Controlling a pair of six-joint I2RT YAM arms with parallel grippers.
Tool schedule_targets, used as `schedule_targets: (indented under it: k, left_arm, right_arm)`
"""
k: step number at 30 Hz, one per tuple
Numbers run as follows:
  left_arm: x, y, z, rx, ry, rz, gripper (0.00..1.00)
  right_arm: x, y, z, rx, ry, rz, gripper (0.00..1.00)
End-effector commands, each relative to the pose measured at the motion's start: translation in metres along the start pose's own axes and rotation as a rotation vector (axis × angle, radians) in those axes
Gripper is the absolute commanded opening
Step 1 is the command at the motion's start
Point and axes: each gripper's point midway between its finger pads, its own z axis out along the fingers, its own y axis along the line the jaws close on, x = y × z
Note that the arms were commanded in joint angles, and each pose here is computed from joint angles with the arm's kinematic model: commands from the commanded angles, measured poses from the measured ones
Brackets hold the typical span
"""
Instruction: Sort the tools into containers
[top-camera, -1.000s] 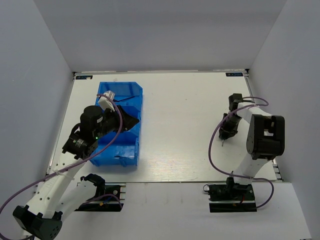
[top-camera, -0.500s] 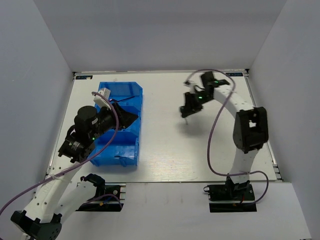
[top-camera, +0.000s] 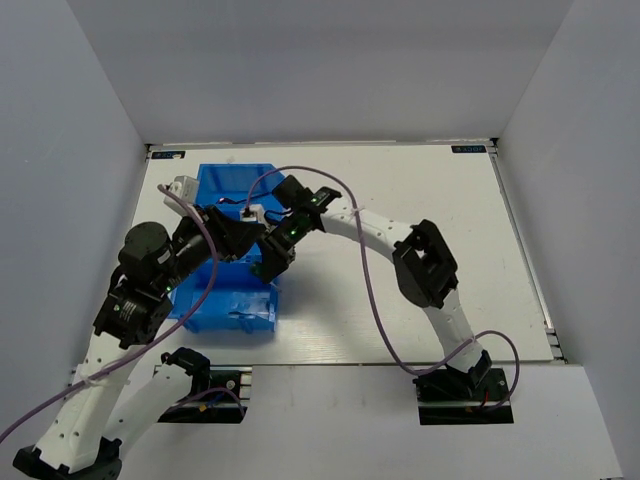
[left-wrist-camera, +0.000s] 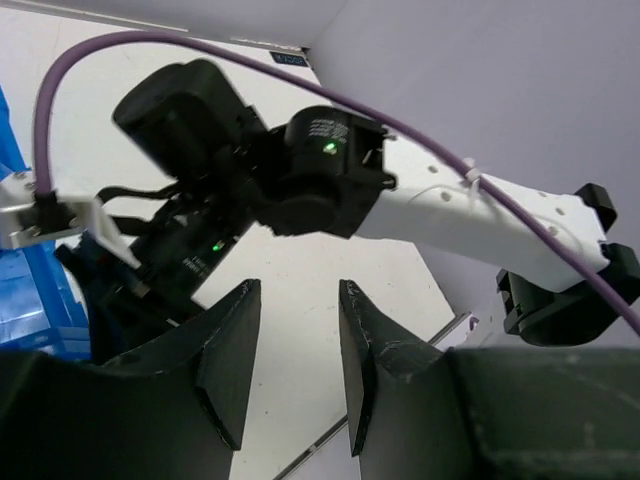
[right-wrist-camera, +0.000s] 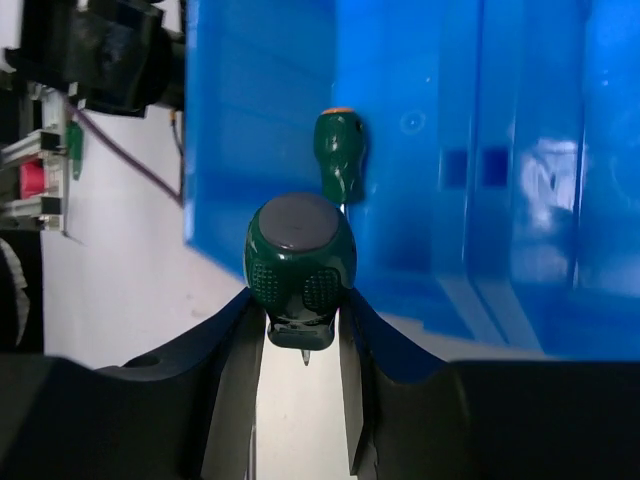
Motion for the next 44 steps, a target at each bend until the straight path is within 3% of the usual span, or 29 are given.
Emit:
schedule_targets:
  k: [1, 3, 5, 9, 17, 21, 22, 23, 24, 25, 28, 31, 34, 36, 38, 39, 44]
  left_arm:
    - [-0.005, -0.003, -0.009, -0.008, -0.017, 0.018, 0.47]
    - [-0.004, -0.003, -0.012, -0.008, -0.017, 0.018, 0.47]
    - [-0.005, -0.003, -0.015, -0.015, -0.023, 0.018, 0.47]
    - [-0.005, -0.002, -0.015, -0.015, -0.023, 0.028, 0.47]
    - [-0.016, -0.014, -0.018, 0.017, -0.039, 0.054, 0.51]
    - [-0.018, -0.017, -0.019, 0.017, -0.018, 0.092, 0.67]
    - [-0.012, -0.01, -0.013, -0.003, 0.015, 0.096, 0.76]
    - [-0.007, -0.005, -0.011, -0.021, 0.046, 0.098, 0.79]
    - [-0.001, 0.0, -0.008, -0.038, 0.074, 0.1, 0.87]
    - [0.005, 0.004, -0.004, -0.043, 0.105, 0.102, 0.91]
    - [0.021, 0.017, 0.011, -0.066, 0.185, 0.1, 0.92]
    - [0.027, 0.019, 0.018, -0.042, 0.184, 0.102, 0.93]
    - [0.034, 0.027, 0.026, -0.05, 0.2, 0.107, 0.94]
    - [0.044, 0.038, 0.033, -0.075, 0.229, 0.11, 0.94]
    - [0.057, 0.052, 0.04, -0.112, 0.268, 0.106, 0.95]
    - [0.059, 0.054, 0.041, -0.115, 0.276, 0.114, 0.97]
    - [0.06, 0.068, 0.042, -0.175, 0.281, 0.132, 0.99]
  right_arm:
    - [-0.022, 0.002, 0.015, 0.031, -0.023, -0.073, 0.06]
    - [-0.019, -0.001, 0.023, 0.066, -0.006, -0.084, 0.18]
    - [-0.018, -0.001, 0.03, 0.078, 0.003, -0.082, 0.39]
    - [-0.027, 0.002, 0.031, 0.09, -0.015, -0.055, 0.67]
    - [-0.058, 0.012, -0.019, 0.201, -0.084, -0.041, 0.71]
    - [-0.042, -0.046, -0.112, 0.568, -0.07, 0.13, 0.8]
    - [-0.038, -0.056, -0.131, 0.628, -0.072, 0.167, 0.82]
    - [-0.024, -0.063, -0.15, 0.696, -0.036, 0.224, 0.85]
    - [-0.006, -0.083, -0.2, 0.764, -0.068, 0.346, 0.9]
    - [0.017, -0.092, -0.211, 0.78, -0.045, 0.415, 0.9]
    - [0.044, -0.102, -0.303, 0.906, -0.155, 0.504, 0.9]
    - [0.062, -0.086, -0.342, 0.946, -0.159, 0.502, 0.9]
    - [0.114, -0.074, -0.349, 1.004, -0.047, 0.564, 0.9]
    - [0.141, -0.084, -0.37, 1.193, -0.022, 0.561, 0.9]
    - [0.141, -0.079, -0.399, 1.341, -0.073, 0.48, 0.9]
    - [0.18, -0.083, -0.397, 1.396, 0.025, 0.546, 0.9]
    - [0.189, -0.056, -0.407, 1.489, -0.086, 0.472, 0.9]
